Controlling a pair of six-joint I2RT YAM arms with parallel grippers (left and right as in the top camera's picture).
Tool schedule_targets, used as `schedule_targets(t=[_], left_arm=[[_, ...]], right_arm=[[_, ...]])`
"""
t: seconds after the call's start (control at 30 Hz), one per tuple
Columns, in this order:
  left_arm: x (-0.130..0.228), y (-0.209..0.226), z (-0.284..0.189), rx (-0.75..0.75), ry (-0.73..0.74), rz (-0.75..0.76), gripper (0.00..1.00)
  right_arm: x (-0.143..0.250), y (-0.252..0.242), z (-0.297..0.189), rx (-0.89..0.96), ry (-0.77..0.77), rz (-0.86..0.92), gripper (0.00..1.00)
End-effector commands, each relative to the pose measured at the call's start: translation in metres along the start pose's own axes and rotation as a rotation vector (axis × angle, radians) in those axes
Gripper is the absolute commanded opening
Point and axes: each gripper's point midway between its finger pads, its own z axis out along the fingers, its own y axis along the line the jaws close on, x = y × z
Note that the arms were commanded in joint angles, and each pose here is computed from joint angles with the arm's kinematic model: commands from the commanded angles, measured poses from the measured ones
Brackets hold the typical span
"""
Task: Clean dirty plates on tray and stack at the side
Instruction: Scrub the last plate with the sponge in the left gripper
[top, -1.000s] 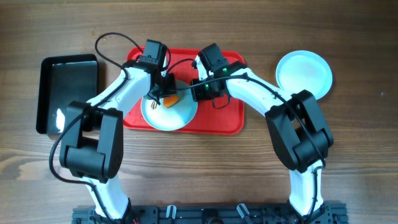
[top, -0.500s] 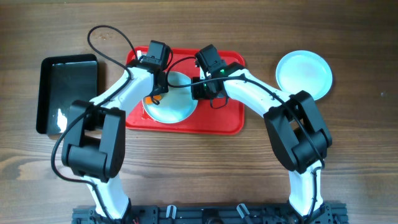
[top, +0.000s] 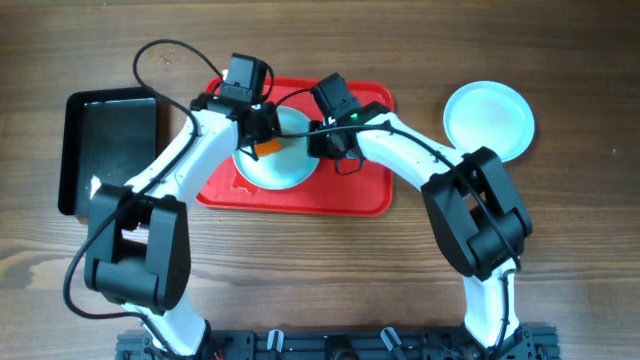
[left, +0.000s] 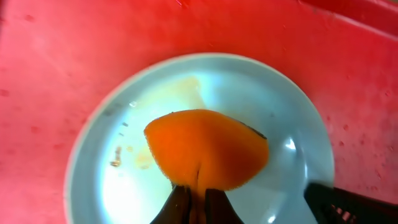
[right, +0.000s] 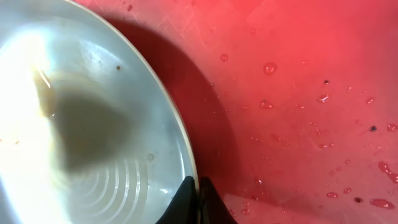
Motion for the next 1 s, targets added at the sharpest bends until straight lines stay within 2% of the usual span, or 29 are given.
schedule_targets(t=[0.0, 0.2, 0.33, 0.53, 0.7, 0.83, 0.9, 0.97], left_arm=[[0.015, -0.008, 0.019, 0.017, 0.062, -0.007, 0.04], [0.026, 0.008, 0.043, -0.062, 0.103, -0.005, 0.04], [0.017, 0.037, 0.046, -0.229, 0.038, 0.009, 0.04], [-0.007, 0.095, 0.024, -0.562, -0.089, 0.063, 0.04], [-0.024, 0.121, 0.002, -0.728, -0.175, 0.063, 0.04], [-0.037, 0.107, -0.014, -0.683, -0.228, 0.043, 0.04], [-0.042, 0.087, -0.025, -0.594, -0.252, 0.035, 0.04], [-0.041, 0.058, -0.03, -0.437, -0.244, 0.029, 0.04]], right_arm=[[0.002, -0.01, 0.006, 0.08, -0.025, 0.043, 0.04], [0.003, -0.01, 0.006, 0.082, -0.022, 0.042, 0.04], [0.003, -0.011, 0.006, 0.083, -0.02, 0.024, 0.04], [0.004, -0.011, 0.006, 0.085, -0.018, 0.017, 0.04], [0.004, -0.011, 0.006, 0.085, -0.017, 0.017, 0.04], [0.004, -0.011, 0.006, 0.085, -0.017, 0.017, 0.04], [0.004, -0.011, 0.006, 0.085, -0.017, 0.017, 0.04], [0.004, -0.011, 0.006, 0.085, -0.017, 0.017, 0.04]])
